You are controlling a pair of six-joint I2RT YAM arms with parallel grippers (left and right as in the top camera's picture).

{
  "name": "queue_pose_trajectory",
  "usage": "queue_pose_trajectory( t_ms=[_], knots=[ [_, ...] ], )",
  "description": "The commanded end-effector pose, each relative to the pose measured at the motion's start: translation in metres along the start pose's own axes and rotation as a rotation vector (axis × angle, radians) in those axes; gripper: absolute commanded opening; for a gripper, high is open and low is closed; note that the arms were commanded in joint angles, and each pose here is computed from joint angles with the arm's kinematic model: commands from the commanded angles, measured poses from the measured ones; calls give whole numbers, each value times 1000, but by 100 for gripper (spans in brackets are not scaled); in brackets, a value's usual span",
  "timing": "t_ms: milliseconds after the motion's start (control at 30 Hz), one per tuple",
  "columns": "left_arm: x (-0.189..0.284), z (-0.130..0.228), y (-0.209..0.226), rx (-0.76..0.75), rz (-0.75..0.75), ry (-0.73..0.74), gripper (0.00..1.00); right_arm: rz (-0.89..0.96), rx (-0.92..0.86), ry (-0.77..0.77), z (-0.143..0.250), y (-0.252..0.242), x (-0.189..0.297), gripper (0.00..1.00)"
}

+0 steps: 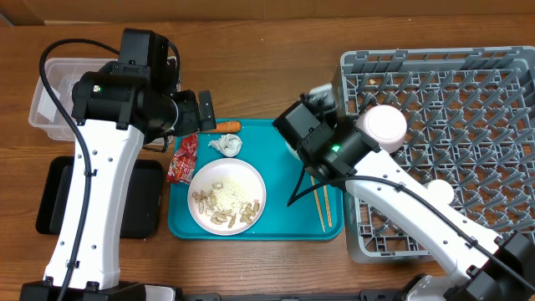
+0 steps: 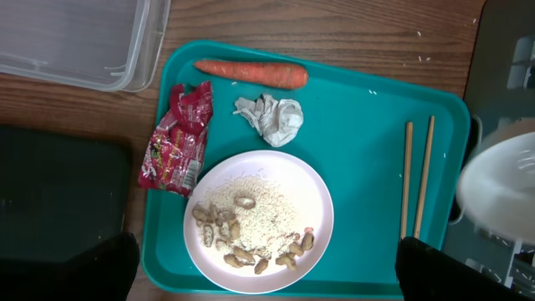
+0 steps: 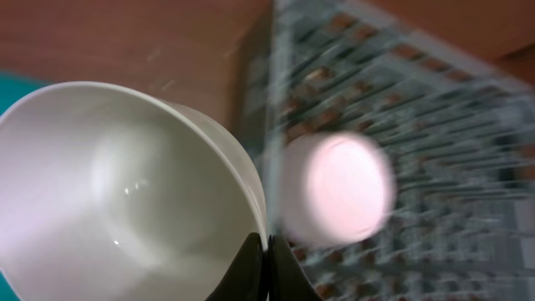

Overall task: Sort waste into correct bins and load items into the dishwasher
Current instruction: 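Carry the white bowl into the rack and stand it upright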

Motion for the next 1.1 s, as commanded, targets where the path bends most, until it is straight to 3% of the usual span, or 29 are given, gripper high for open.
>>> queue_pose_trajectory(
  t_ms=[0,167,433,733,1067],
  knots=[
    [6,-3,0,11,4,-21,100,464,-76,-153,-27,-70,14,4],
    [6,-3,0,12,4,-21,100,803,-192,-188,-33,-131,18,4],
    [6,-3,0,12,4,-21,100,991,-288,1,-4,-213,-15,4],
    [6,-3,0,12,4,-21,100,971,-368,167,31,-255,-53,4],
    [6,-3,0,12,4,-21,100,985,-190,297,41,-232,-104,4]
  ],
)
Point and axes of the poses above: each gripper's point midway between its finger pads, its own x axis back along the fingers, its own y axis along the line the jaws close on, z = x × y, the point moved 4 cm from there along x, back along the fingers, and after that the axes turned 4 degrees about x, right-handed, at the moved point
